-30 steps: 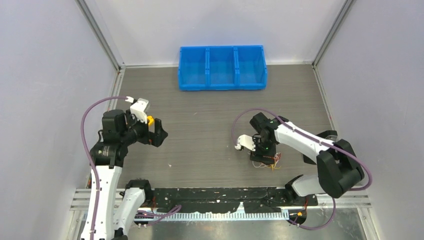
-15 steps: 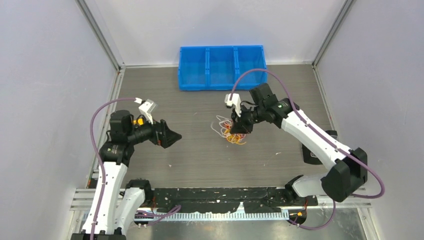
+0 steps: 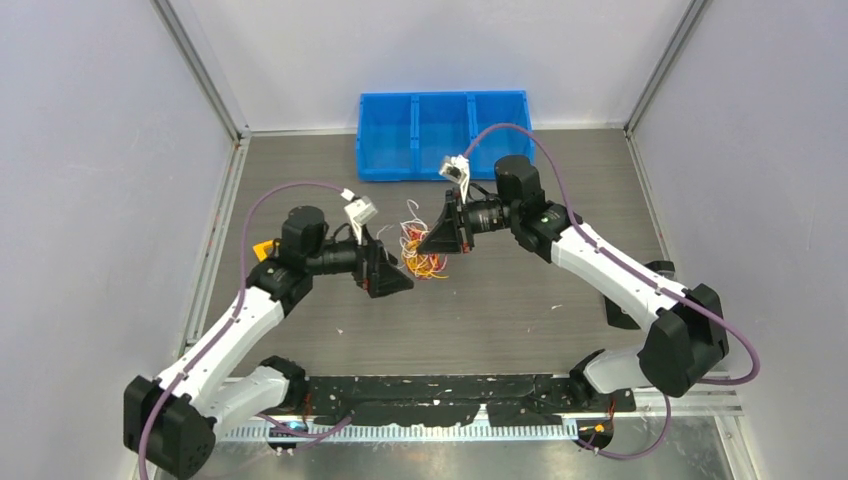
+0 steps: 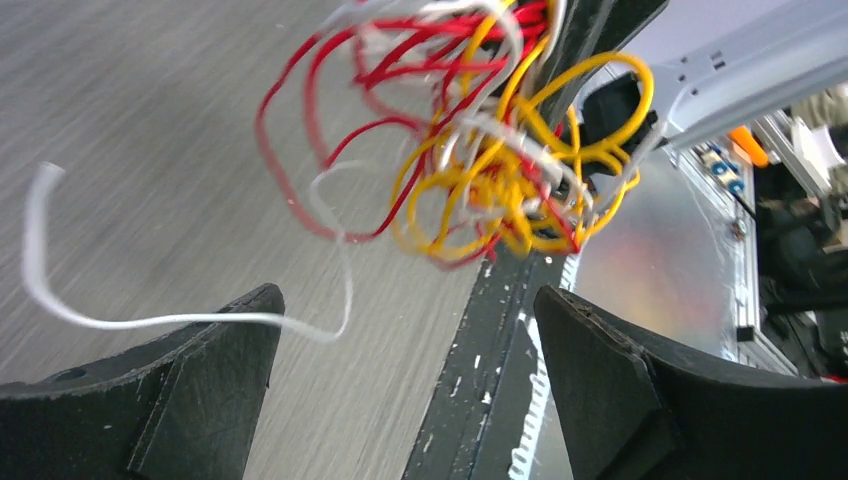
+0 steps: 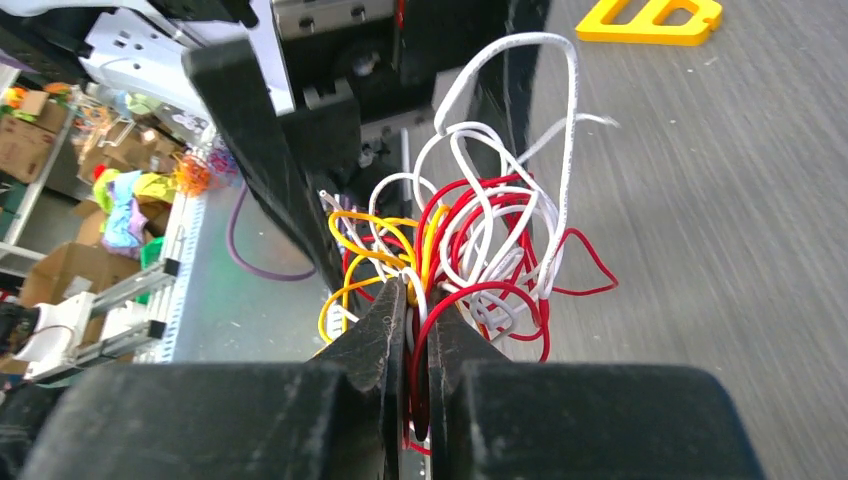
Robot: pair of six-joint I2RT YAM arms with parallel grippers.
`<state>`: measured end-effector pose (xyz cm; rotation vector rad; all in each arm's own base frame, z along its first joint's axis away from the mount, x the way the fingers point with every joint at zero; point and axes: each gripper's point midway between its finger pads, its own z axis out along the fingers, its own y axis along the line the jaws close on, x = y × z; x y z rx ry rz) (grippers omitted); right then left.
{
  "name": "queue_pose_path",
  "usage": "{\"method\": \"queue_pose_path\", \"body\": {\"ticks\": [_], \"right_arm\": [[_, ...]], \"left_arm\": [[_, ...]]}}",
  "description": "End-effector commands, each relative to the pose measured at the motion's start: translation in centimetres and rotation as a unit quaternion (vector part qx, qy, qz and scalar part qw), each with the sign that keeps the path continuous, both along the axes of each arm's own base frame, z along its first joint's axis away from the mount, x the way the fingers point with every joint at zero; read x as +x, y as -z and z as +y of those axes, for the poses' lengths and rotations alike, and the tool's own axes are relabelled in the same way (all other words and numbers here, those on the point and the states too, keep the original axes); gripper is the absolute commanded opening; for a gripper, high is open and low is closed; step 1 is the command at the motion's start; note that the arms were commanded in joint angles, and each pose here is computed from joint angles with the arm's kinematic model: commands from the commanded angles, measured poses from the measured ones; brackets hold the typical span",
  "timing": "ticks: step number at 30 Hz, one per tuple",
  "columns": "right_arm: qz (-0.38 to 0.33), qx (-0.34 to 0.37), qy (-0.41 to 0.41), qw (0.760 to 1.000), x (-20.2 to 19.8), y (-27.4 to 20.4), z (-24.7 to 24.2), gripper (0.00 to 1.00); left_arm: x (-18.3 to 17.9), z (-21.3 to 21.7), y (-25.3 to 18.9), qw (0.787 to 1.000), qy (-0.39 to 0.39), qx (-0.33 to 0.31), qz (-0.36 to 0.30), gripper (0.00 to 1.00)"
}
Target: Untangle the cables
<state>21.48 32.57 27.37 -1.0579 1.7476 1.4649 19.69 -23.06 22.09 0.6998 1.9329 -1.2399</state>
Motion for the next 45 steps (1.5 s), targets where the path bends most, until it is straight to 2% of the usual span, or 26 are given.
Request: {"method": "queue_pose_path", "body": {"ticks": [1,3,4,6,8,10,14,15,17,18,21,25,29,32,40,45], "right_arm": [[0.009,0.047,-0.029,0.998,-0.9,-2.2,1.3,0.06],[0.018,0.049,-0.032,0.998,-1.0,-1.9,1.5,0.08],[0.020,0.051,-0.033,0.998,-1.0,-1.7,1.5,0.09],[0.026,0.048,-0.035,0.998,-1.1,-1.2,1.6,0.14],[0.030,0.047,-0.038,0.998,-1.1,-0.8,1.5,0.19],[0.037,0.039,-0.036,0.998,-1.0,-0.3,1.1,0.21],[0.049,-0.003,0.004,0.999,0.6,1.9,-1.5,0.22],[0.034,-0.010,0.006,0.999,1.0,2.4,-2.1,0.22],[0.032,-0.032,0.023,0.999,1.5,3.6,-3.6,0.19],[0.043,-0.046,0.034,0.997,1.6,4.3,-4.5,0.14],[0.024,-0.064,0.051,0.996,2.3,5.0,-6.5,0.10],[0.015,-0.091,0.078,0.993,3.1,5.4,-9.8,0.10],[0.012,-0.124,0.113,0.986,3.9,6.1,-14.0,0.12],[0.018,-0.146,0.128,0.981,4.0,6.9,-16.2,0.13],[0.031,-0.178,0.163,0.970,5.2,8.3,-20.2,0.11],[0.039,-0.193,0.175,0.965,5.8,8.8,-21.8,0.11]], "left_arm": [[0.7,-2.6,-3.4,0.998,0.026,-0.041,-0.042,0.98],[1.0,-3.2,-4.0,0.997,0.036,-0.059,-0.042,0.93],[0.9,-3.5,-4.3,0.996,0.045,-0.067,-0.042,0.87],[0.6,-3.9,-5.0,0.994,0.061,-0.079,-0.045,0.69],[0.2,-4.1,-5.3,0.993,0.075,-0.084,-0.047,0.42],[-0.1,-3.9,-5.1,0.992,0.084,-0.078,-0.050,0.01],[-0.7,-2.0,-3.5,0.996,0.065,-0.052,-0.040,0.00],[-0.9,-1.5,-3.3,0.996,0.059,-0.048,-0.043,0.00],[-0.9,-0.5,-2.5,0.998,0.044,-0.035,-0.039,0.00],[-0.8,0.0,-2.1,0.998,0.037,-0.029,-0.034,0.00],[0.0,1.9,-0.6,1.000,0.003,0.000,-0.017,0.00],[1.1,5.4,0.4,0.999,-0.039,0.033,-0.001,0.00],[1.4,8.9,1.1,0.995,-0.058,0.083,-0.020,0.00],[1.6,11.4,1.5,0.991,-0.083,0.106,-0.009,0.00],[3.4,16.1,2.8,0.977,-0.125,0.173,0.000,0.00],[3.8,16.9,3.4,0.973,-0.123,0.194,-0.003,0.00]]}}
